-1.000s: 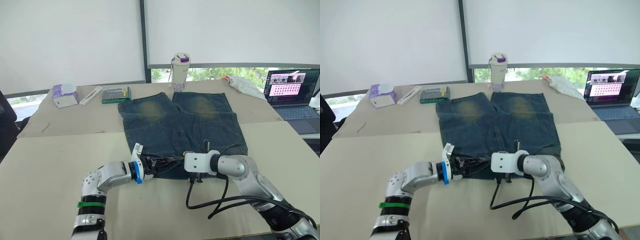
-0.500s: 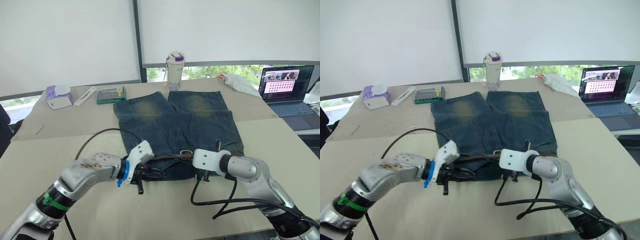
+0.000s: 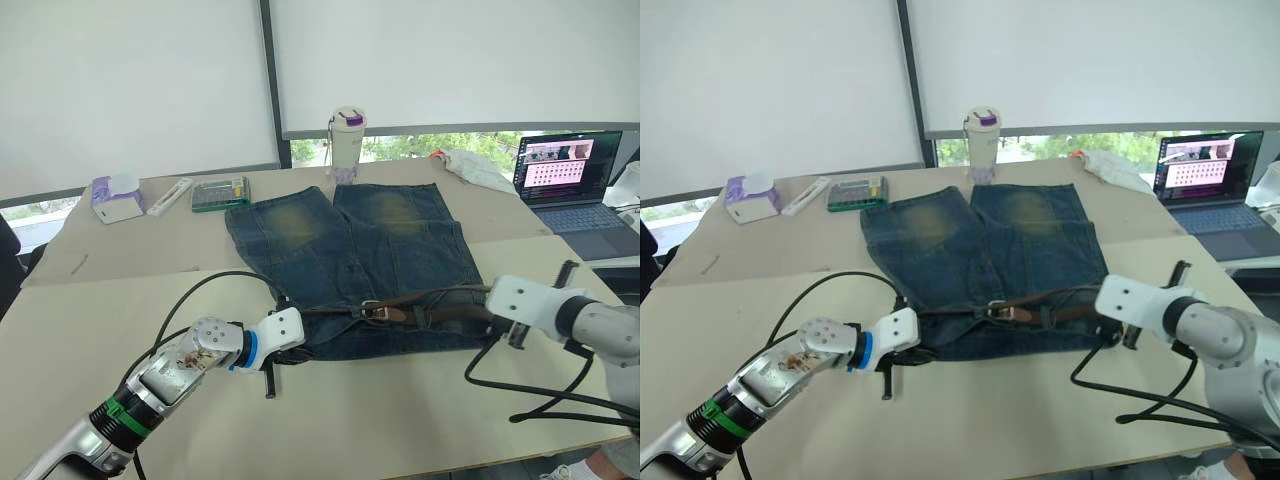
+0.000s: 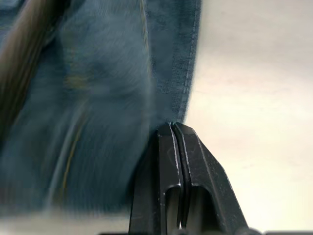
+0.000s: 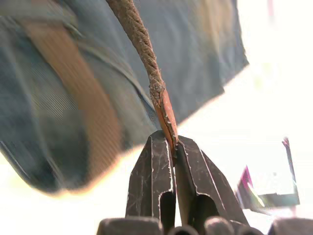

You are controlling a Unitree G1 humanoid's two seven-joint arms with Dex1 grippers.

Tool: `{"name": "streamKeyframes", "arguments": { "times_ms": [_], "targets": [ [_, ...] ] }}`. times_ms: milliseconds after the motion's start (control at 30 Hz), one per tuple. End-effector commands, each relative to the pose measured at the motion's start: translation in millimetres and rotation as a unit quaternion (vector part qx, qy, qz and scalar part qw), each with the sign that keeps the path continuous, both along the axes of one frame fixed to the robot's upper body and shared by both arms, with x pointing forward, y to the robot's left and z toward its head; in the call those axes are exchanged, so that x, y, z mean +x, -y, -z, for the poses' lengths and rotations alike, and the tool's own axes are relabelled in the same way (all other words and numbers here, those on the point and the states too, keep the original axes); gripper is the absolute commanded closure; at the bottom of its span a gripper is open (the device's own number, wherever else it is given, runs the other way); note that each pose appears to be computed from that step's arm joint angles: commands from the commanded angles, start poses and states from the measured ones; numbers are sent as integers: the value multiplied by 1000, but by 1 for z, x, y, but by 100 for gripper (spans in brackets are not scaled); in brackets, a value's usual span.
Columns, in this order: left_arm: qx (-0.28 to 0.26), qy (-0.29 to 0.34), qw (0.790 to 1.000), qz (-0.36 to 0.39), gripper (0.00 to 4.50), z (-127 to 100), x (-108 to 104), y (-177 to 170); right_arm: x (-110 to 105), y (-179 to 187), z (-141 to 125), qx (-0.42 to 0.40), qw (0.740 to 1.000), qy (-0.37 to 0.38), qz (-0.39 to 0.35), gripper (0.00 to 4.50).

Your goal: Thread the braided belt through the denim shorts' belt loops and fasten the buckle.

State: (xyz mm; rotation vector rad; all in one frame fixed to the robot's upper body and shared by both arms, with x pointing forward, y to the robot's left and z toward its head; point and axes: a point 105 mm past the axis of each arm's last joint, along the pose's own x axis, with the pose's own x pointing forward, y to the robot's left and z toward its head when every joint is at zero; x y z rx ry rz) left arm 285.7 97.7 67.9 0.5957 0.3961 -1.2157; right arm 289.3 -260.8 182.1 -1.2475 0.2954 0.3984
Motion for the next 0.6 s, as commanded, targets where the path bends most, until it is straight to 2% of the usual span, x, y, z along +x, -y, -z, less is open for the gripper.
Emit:
{"name": "streamKeyframes", "arguments": {
  "times_ms": [33,100,167,233,267,333,400,500,533,600],
  "targets": [
    [102,13,993,-60,445,24,13,-58,1,12,-28,-9,998,52,25,450],
    [124,36,989,-67,445,21,18,-75,2,6,-31,1,998,58,21,450],
    [106,35,991,-71,445,14,18,-82,1,-9,-27,41,998,49,2,450],
    [18,-6,997,-72,445,-1,10,-71,-3,-34,-19,86,995,28,-42,450],
    [-61,-45,994,-75,445,-18,3,-61,-5,-45,-13,97,994,16,-58,450],
    [-165,-102,978,-75,445,-50,-4,-49,-7,-60,-4,97,992,0,-86,450],
    [-201,-109,970,-79,445,-69,-3,-45,-6,-69,-4,105,990,-2,-99,450],
    [-218,-71,970,-80,367,-93,11,-38,0,-81,-8,111,987,7,-118,450],
    [-217,-50,971,-82,325,-98,18,-35,2,-83,-10,110,986,9,-122,450],
    [-221,-1,967,-128,268,-104,41,-36,6,-83,-14,112,986,18,-121,450]
  ]
}}
